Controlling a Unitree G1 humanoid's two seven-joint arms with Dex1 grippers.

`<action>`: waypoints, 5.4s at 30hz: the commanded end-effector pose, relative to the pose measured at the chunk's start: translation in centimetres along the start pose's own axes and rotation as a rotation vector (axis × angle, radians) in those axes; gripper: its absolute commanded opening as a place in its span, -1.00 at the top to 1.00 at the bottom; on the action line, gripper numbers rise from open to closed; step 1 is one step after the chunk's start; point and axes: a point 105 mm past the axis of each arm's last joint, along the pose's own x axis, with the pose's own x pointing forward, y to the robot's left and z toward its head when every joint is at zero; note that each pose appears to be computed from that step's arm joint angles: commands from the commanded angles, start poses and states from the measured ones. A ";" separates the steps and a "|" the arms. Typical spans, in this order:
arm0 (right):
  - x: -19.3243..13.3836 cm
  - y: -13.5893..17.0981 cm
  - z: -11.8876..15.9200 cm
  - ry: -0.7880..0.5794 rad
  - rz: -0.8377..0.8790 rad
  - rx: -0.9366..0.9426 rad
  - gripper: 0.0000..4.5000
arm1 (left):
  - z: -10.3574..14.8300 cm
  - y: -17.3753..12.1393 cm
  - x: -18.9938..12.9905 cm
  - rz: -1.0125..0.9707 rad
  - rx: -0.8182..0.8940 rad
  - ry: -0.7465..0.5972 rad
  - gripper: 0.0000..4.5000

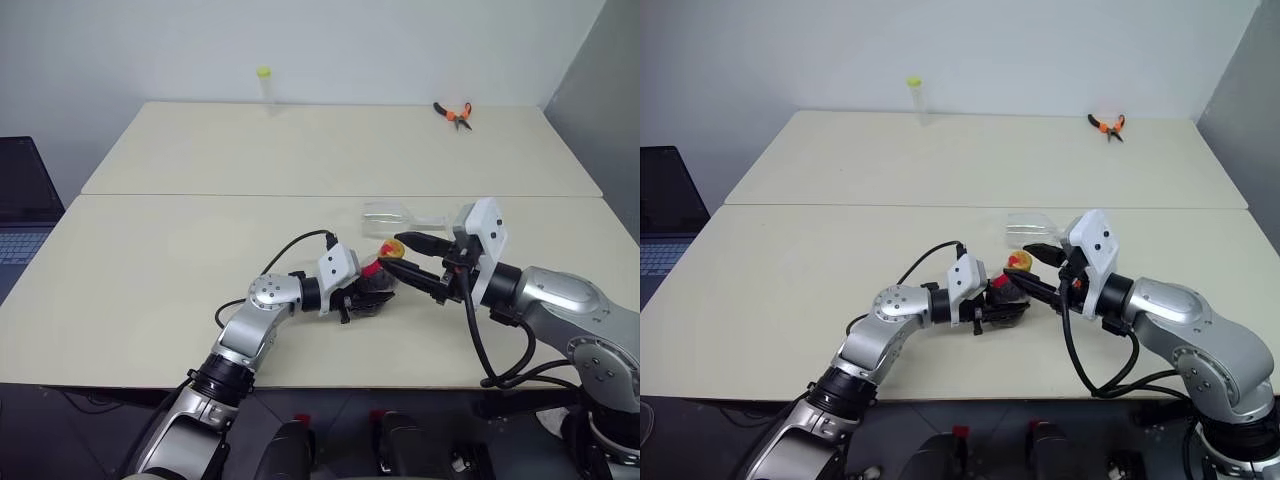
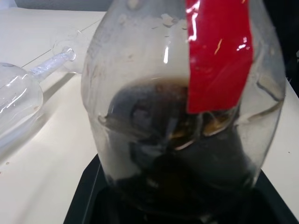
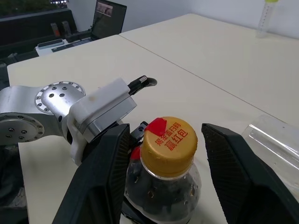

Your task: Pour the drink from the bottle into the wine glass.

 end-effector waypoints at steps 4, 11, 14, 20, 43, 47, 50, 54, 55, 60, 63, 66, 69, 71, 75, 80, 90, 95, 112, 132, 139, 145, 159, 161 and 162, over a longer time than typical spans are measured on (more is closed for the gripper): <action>-0.1 0.0 1.1 -0.033 -0.005 -0.037 -0.17 | 1.0 -0.1 -0.2 -0.002 0.048 -0.024 0.22; -0.3 -0.5 0.5 0.006 -0.027 -0.057 0.47 | 1.0 -0.2 -0.2 -0.001 0.046 -0.027 0.22; -0.4 -0.6 0.4 0.010 -0.028 -0.057 0.47 | 1.1 -0.3 -0.2 -0.004 0.046 -0.030 0.29; 0.3 -0.1 1.5 0.004 0.142 -0.127 0.47 | 2.5 -1.4 -0.4 -0.099 0.005 -0.063 0.41; -1.7 -0.6 3.3 0.048 0.381 -0.223 -0.38 | 4.0 -0.4 -1.1 -0.018 -0.054 -0.095 0.64; -2.0 1.4 3.2 -0.048 0.209 -0.126 -0.71 | 3.8 0.2 -0.9 0.026 -0.032 -0.090 0.66; -1.4 2.7 2.7 -0.114 0.103 -0.016 -0.71 | 3.5 0.7 -0.7 0.045 -0.018 -0.082 0.66; 0.0 2.7 2.6 -0.193 -0.086 0.066 -0.71 | 3.2 1.3 -0.6 0.058 -0.008 -0.071 0.66; 0.1 2.5 2.6 -0.202 -0.119 0.074 -0.71 | 3.2 1.3 -0.6 0.057 -0.007 -0.070 0.66; 0.5 1.6 2.7 -0.226 -0.208 0.079 -0.71 | 2.8 1.3 -0.6 0.051 -0.005 -0.059 0.66; 0.5 0.9 2.9 -0.238 -0.243 0.073 -0.71 | 2.6 1.3 -0.6 0.051 -0.006 -0.054 0.66; 0.6 0.8 2.8 -0.236 -0.247 0.068 -0.71 | 2.5 1.2 -0.7 0.051 -0.007 -0.050 0.66; 0.9 0.9 2.5 -0.213 -0.233 0.057 -0.71 | 2.4 1.1 -0.7 0.052 -0.009 -0.047 0.66; 1.0 0.9 2.3 -0.201 -0.230 0.053 -0.71 | 2.3 1.1 -0.7 0.051 -0.009 -0.047 0.66; 1.2 0.6 1.8 -0.177 -0.232 0.045 -0.71 | 2.3 1.0 -0.7 0.047 -0.003 -0.047 0.66; 1.2 0.3 1.4 -0.158 -0.236 0.051 -0.71 | 2.3 1.0 -0.7 0.043 0.001 -0.046 0.66; 1.2 0.2 1.4 -0.153 -0.229 0.055 0.15 | 2.2 1.0 -0.8 0.039 0.009 -0.040 0.66; 1.1 0.2 1.3 -0.138 -0.201 0.041 0.47 | 2.2 0.9 -0.8 0.040 0.008 -0.043 0.66; 1.7 -6.6 0.7 0.210 0.346 -0.292 0.47 | 4.7 -3.4 -2.6 -0.283 -0.113 -0.044 0.67; -0.9 -3.0 5.9 -0.227 -0.019 -0.123 -0.79 | 3.6 0.8 -2.2 -0.001 -0.017 -0.064 0.68; 0.6 -0.5 5.6 -0.281 -0.125 -0.090 -0.79 | 2.7 0.6 -2.1 -0.003 -0.006 -0.043 0.68; 1.7 -0.1 4.3 -0.230 -0.159 -0.127 -0.79 | 2.7 0.6 -1.9 -0.001 -0.005 -0.044 0.68; -0.4 -3.3 1.0 -0.110 -0.317 -0.122 -0.79 | 2.6 0.5 -1.9 0.002 -0.012 -0.047 0.68; -1.0 -3.5 0.7 -0.094 -0.321 -0.123 -0.79 | 2.6 0.5 -1.9 0.002 -0.012 -0.047 0.69; -1.5 -3.6 0.4 -0.079 -0.322 -0.123 -0.79 | 2.6 0.5 -2.0 0.003 -0.012 -0.046 0.69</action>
